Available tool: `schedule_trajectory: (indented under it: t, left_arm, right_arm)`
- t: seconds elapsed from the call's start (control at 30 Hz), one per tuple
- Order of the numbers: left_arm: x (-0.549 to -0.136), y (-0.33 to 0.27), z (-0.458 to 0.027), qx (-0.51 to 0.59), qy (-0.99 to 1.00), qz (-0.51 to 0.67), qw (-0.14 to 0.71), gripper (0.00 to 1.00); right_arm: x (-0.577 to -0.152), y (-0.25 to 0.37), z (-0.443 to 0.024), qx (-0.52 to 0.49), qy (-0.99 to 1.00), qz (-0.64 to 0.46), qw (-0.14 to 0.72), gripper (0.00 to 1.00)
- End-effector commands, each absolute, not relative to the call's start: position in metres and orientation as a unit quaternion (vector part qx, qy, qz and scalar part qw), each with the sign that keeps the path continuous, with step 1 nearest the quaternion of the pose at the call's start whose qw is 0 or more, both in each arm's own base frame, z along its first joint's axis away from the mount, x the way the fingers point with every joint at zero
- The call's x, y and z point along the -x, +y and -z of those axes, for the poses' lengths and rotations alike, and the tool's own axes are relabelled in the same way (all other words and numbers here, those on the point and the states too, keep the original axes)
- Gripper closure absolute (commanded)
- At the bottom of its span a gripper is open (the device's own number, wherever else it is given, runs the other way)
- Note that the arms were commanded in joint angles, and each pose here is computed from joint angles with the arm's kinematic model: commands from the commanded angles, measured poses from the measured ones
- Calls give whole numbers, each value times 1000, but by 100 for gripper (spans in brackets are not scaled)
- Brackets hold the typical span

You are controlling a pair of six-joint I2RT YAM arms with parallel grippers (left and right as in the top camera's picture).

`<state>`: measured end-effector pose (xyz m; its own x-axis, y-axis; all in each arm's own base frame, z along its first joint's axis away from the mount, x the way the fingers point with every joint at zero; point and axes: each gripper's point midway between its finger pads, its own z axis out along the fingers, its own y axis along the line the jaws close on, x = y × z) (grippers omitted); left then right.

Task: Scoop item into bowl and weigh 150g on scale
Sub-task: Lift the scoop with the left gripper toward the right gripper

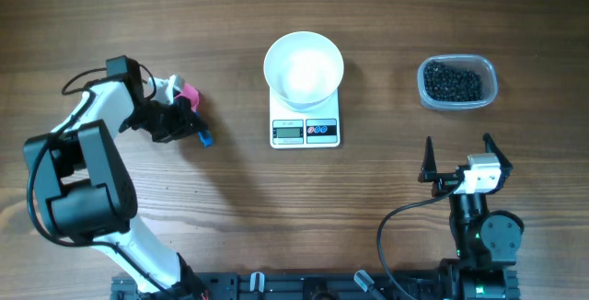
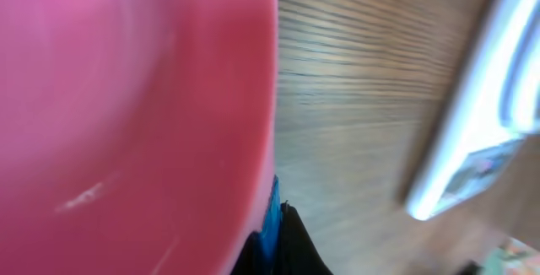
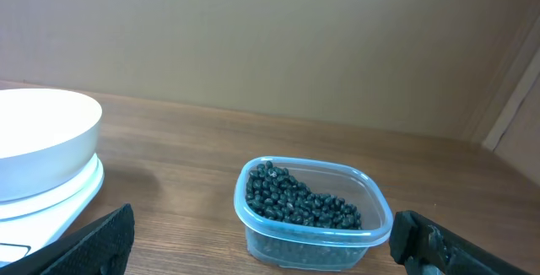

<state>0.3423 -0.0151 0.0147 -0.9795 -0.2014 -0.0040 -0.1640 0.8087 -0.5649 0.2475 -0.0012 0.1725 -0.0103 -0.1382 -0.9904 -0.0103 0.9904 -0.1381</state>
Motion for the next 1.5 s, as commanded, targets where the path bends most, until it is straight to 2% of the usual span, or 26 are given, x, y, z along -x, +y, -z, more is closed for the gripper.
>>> schedule_trajectory:
  t: [0.0,0.2,0.4,0.57,0.63,0.7,0.77,0.83,0.93,1.03,1.2,1.33,1.47]
  left_arm:
    - [-359,-46,-88,71,907,404,93,96]
    - [-346,-88,-203,2,808,563,173,96]
    - [-316,-120,-259,-99,806,533,239,96]
    - [-304,-140,-291,-105,823,481,283,96]
    - [-302,-147,-312,-101,814,483,305,96]
    - [-296,-158,-333,-116,798,491,329,96]
    - [-288,-174,-347,-131,784,507,333,96]
    - [-280,-195,-358,-146,770,530,322,96]
    - [-267,-225,-382,-176,738,567,320,96]
    - [-259,-242,-401,-190,713,591,326,96]
    - [-263,-269,-411,-119,720,597,333,96]
    - [-246,-295,-431,-137,690,615,356,96]
    - [-235,-314,-443,-92,680,640,344,96]
  right_arm:
    - [-247,0,-175,51,706,41,705,0]
    - [-247,0,-175,52,706,41,705,0]
    - [-246,9,-189,62,684,18,727,0]
    - [-220,89,-190,111,678,-280,671,0]
    - [-215,95,-205,61,663,-367,649,0]
    - [-214,93,-218,-40,646,-464,605,0]
    - [-208,94,-238,-46,615,-499,609,0]
    - [-185,94,-289,-18,531,-548,645,0]
    - [-169,84,-332,-63,469,-615,631,0]
    - [-164,84,-351,-80,459,-649,602,0]
    - [-157,103,-391,-55,485,-686,539,0]
    - [-173,102,-420,-97,482,-723,485,0]
    - [-195,112,-402,-125,516,-744,405,0]
